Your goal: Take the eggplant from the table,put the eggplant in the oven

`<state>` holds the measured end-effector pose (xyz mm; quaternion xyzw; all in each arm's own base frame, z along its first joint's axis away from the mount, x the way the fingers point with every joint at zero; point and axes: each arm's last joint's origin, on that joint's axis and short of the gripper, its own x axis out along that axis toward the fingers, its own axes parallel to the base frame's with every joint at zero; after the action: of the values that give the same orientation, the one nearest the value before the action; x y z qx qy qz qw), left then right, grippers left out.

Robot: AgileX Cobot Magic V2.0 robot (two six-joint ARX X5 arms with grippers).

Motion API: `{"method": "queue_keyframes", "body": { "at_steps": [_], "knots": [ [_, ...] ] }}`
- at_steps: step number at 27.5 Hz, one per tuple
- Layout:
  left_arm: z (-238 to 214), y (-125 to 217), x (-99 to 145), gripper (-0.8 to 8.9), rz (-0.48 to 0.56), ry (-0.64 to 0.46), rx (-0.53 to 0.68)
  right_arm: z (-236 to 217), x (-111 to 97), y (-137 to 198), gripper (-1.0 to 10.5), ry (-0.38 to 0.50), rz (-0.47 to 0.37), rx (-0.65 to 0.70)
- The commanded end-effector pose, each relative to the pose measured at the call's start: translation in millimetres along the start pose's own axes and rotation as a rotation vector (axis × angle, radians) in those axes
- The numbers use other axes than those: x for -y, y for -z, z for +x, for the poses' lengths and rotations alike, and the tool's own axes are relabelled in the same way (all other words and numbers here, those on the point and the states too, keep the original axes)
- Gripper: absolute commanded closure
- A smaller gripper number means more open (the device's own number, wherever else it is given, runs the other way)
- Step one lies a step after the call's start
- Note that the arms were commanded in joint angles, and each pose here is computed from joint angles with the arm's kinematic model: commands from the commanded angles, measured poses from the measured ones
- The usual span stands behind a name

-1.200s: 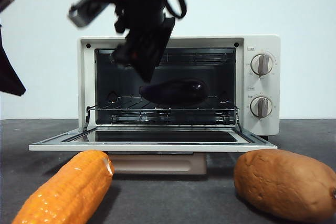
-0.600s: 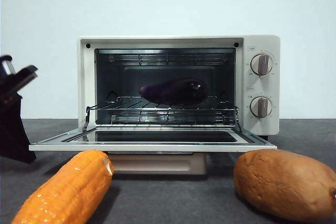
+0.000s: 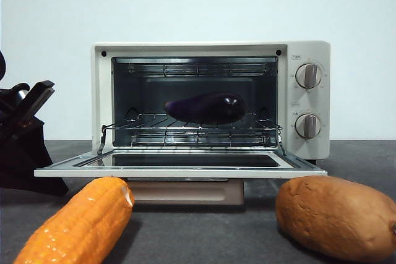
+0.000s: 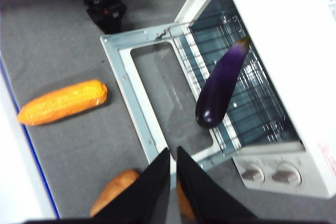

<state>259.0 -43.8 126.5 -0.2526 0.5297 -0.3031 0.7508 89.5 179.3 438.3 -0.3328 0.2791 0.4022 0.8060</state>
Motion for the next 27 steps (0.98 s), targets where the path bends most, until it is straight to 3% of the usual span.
{"method": "queue_keyframes", "body": {
  "at_steps": [1,13,23,27],
  "knots": [
    [1,-8,3,8.08,0.034,0.060,0.004,-10,0,2,9.4,-0.007,0.016,0.002],
    [-12,-28,20,8.08,0.050,0.385,-0.011,-22,-1,38,9.4,-0.012,0.084,-0.066],
    [-39,-78,50,8.08,0.152,0.423,0.090,8,-16,77,9.4,-0.012,0.131,-0.048],
    [-58,-102,71,8.08,0.209,0.383,0.170,32,-26,95,9.4,-0.011,0.128,-0.070]
  ]
}}
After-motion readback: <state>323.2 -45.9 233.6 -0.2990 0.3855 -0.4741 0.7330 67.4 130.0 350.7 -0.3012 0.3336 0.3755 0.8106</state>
